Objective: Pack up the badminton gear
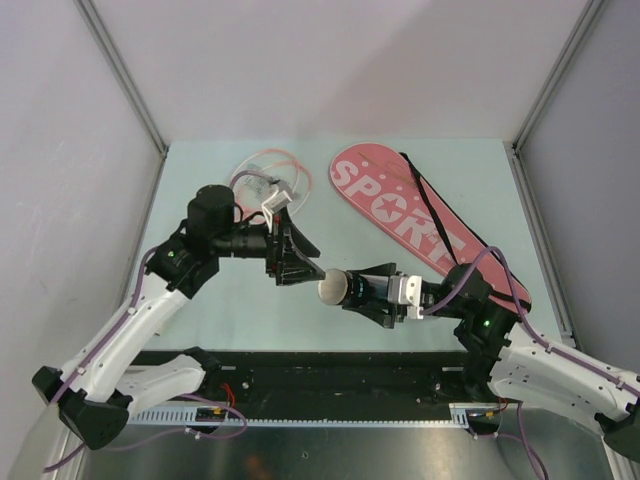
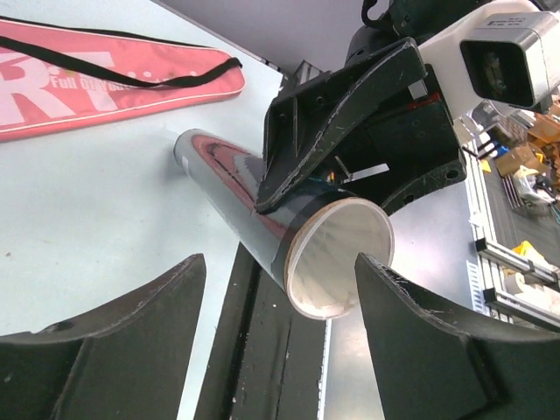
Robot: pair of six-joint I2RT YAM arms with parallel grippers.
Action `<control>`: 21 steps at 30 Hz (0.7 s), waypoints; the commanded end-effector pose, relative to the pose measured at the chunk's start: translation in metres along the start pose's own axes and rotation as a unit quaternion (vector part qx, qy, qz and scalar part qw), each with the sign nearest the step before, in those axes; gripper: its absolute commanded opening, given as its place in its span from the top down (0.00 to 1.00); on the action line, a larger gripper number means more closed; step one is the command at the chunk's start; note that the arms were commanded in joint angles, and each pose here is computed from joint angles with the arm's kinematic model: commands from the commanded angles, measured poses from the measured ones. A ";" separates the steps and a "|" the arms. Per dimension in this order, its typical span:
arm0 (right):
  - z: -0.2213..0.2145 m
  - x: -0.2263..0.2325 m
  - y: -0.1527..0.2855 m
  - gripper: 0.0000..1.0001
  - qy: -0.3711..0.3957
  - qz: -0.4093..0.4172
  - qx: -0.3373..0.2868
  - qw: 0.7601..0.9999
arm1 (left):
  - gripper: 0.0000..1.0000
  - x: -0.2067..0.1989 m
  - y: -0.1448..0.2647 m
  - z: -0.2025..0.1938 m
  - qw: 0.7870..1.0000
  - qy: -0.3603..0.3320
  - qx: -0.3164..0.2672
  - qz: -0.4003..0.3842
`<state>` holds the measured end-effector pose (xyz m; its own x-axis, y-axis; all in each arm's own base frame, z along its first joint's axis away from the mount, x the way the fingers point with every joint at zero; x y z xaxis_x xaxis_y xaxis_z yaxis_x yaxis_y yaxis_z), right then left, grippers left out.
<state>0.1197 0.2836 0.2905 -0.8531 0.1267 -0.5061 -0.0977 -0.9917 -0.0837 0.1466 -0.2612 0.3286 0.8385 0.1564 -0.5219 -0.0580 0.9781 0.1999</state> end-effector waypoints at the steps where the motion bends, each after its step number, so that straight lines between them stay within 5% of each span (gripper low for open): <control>1: 0.023 -0.014 -0.002 1.00 0.021 -0.017 -0.043 0.999 | 0.25 -0.006 0.010 0.007 1.000 -0.006 -0.018 -0.014; 9: 0.024 -0.014 -0.003 1.00 0.023 -0.017 -0.046 0.999 | 0.26 0.006 -0.011 -0.005 0.999 0.033 0.020 -0.027; 14: 0.044 -0.007 -0.010 1.00 0.045 -0.012 -0.081 0.996 | 0.63 0.016 -0.072 -0.056 0.991 0.059 0.119 -0.032; 16: 0.047 -0.005 -0.011 1.00 0.048 -0.009 -0.087 0.995 | 0.75 0.027 -0.074 -0.056 0.991 0.065 0.118 -0.013; 20: 0.041 -0.006 -0.009 1.00 0.044 -0.013 -0.073 0.996 | 0.72 0.027 -0.060 -0.031 0.995 0.053 0.080 -0.002; 21: 0.040 -0.005 -0.008 1.00 0.043 -0.013 -0.068 0.997 | 0.58 0.029 -0.053 -0.023 0.996 0.052 0.066 0.005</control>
<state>0.1235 0.2799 0.2529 -0.8740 0.1154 -0.4720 -0.1467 -0.9887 0.0300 0.1422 -0.2976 0.2776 0.7613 0.1190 -0.6374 0.1094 0.9454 0.3072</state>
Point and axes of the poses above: each gripper's point midway between its finger pads, its own y axis back along the fingers, its own x axis along the line the jaws close on, z = x × y, the point moved 1 cm from there along y, back along the fingers, and after that the axes turned 4 degrees about y, right-handed, at the moved point
